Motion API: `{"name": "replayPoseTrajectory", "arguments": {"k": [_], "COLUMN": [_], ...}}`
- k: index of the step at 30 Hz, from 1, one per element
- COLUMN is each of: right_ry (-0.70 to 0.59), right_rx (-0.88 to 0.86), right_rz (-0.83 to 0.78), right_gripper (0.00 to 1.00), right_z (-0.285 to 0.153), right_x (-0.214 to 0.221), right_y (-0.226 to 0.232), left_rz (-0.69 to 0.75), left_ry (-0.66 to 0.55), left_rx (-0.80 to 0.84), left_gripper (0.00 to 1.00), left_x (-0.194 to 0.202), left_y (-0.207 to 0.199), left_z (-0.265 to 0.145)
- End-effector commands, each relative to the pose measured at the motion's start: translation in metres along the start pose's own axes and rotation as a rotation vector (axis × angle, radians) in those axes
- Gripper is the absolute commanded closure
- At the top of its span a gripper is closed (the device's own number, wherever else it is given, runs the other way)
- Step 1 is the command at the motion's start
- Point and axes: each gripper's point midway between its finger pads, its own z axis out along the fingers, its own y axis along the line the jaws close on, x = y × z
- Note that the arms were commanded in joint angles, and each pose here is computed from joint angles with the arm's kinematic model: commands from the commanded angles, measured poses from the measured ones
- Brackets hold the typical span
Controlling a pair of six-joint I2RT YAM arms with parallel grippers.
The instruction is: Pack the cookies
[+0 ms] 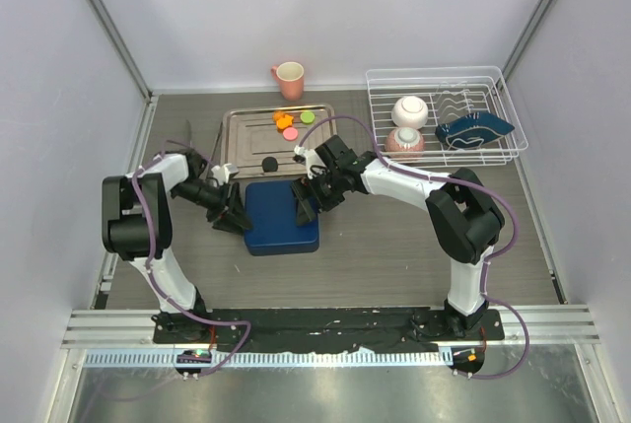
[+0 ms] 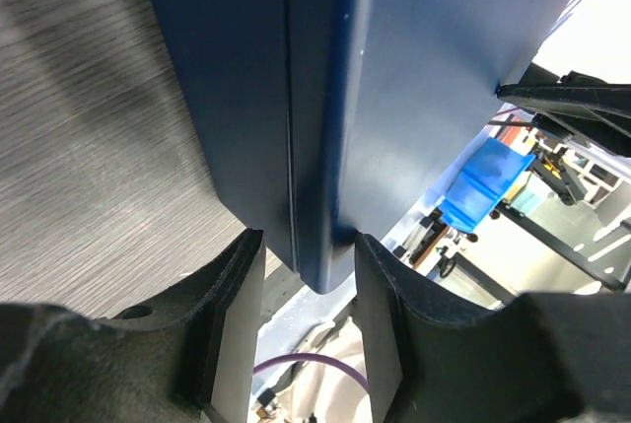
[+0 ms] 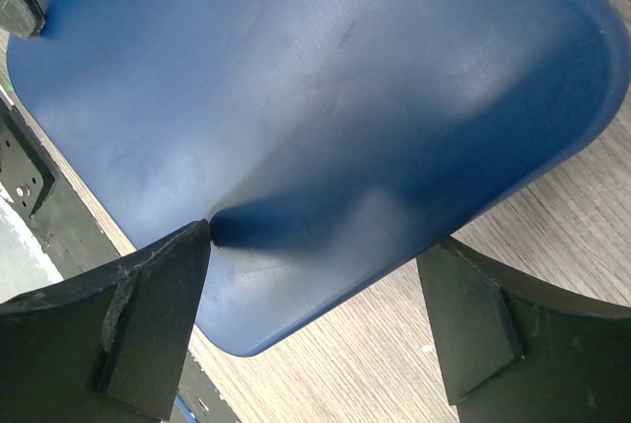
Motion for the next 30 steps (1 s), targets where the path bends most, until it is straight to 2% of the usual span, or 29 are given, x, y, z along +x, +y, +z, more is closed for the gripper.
{"name": "replayPoseTrajectory", "arguments": {"k": [1,9,27,29,30], "right_ry": [-0.059,-0.058,-0.045,-0.05,-0.051], "right_rx": [-0.031,-0.035,-0.053,-0.051,-0.051], "right_rz": [-0.044,-0.038,-0.039,-0.041,-0.043], "right_gripper": [0.11,0.12,0.13,0.13,0.13], "right_z": [-0.006,-0.006,-0.006,-0.007,-0.008], "right_x": [-0.022,-0.021,-0.013,-0.014,-0.014], "right_y": [0.013,0.014,0.019,0.02,0.02], "left_rz": [0.033,0.042,0.062,0.072,0.089], "left_ry": [-0.053,-0.09,-0.155,-0.154,-0.162], "left_rx": [-0.011,0.021,-0.077,-0.063,-0.062], "left_gripper": [0.56,0.58,0.87,0.82,0.75], "left_x": [-0.021,-0.035,-0.045,-0.044,-0.046], "left_y": [0.007,0.006,0.015,0.011,0.008], "left_z": [0.008,0.018,0.019,0.018,0.015]}}
